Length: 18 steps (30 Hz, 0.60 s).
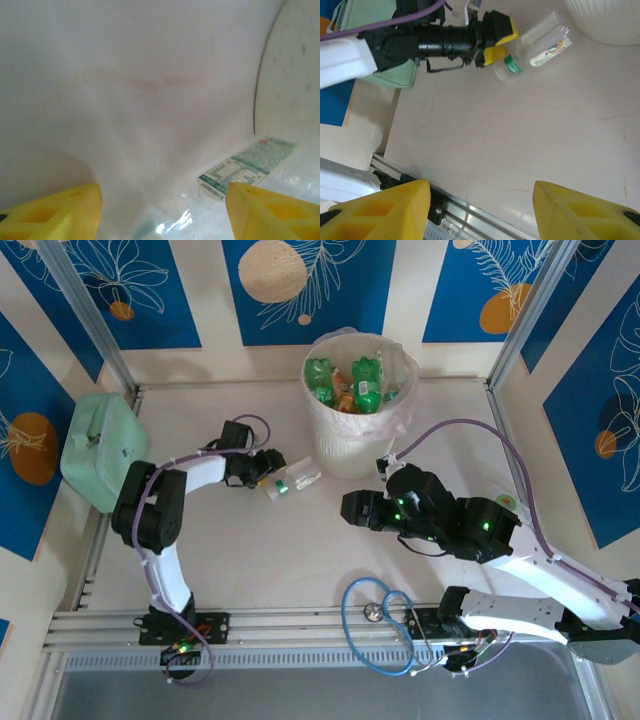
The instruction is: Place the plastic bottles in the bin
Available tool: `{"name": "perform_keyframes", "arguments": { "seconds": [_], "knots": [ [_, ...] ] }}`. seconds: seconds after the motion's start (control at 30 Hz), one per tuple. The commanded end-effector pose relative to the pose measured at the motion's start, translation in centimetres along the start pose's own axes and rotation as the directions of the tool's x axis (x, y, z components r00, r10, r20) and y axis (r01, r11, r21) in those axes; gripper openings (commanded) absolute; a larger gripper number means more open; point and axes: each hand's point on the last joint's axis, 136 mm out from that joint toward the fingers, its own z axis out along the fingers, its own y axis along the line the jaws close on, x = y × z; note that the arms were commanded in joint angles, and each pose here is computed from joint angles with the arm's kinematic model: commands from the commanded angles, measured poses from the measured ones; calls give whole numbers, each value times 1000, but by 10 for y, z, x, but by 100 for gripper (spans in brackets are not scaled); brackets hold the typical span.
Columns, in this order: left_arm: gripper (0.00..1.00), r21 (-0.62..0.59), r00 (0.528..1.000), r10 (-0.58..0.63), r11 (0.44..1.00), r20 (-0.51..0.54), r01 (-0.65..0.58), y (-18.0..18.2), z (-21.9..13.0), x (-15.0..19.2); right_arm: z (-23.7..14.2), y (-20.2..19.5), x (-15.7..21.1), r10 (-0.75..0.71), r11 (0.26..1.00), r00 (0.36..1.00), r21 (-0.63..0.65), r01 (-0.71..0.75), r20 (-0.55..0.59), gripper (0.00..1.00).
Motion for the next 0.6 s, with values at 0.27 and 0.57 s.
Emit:
{"name": "perform_keyframes", "arguments": {
  "seconds": [0.27, 0.57],
  "knots": [
    [90, -8, 950, 312, 950, -31, -313, -56, -28, 58, -7, -4, -4, 10, 1000, 999, 0, -10, 31, 57],
    [96, -351, 864, 496, 797, -85, -492, -40, -7, 39, -14, -6, -3, 25, 1000, 999, -14, -24, 40, 57]
  ]
}}
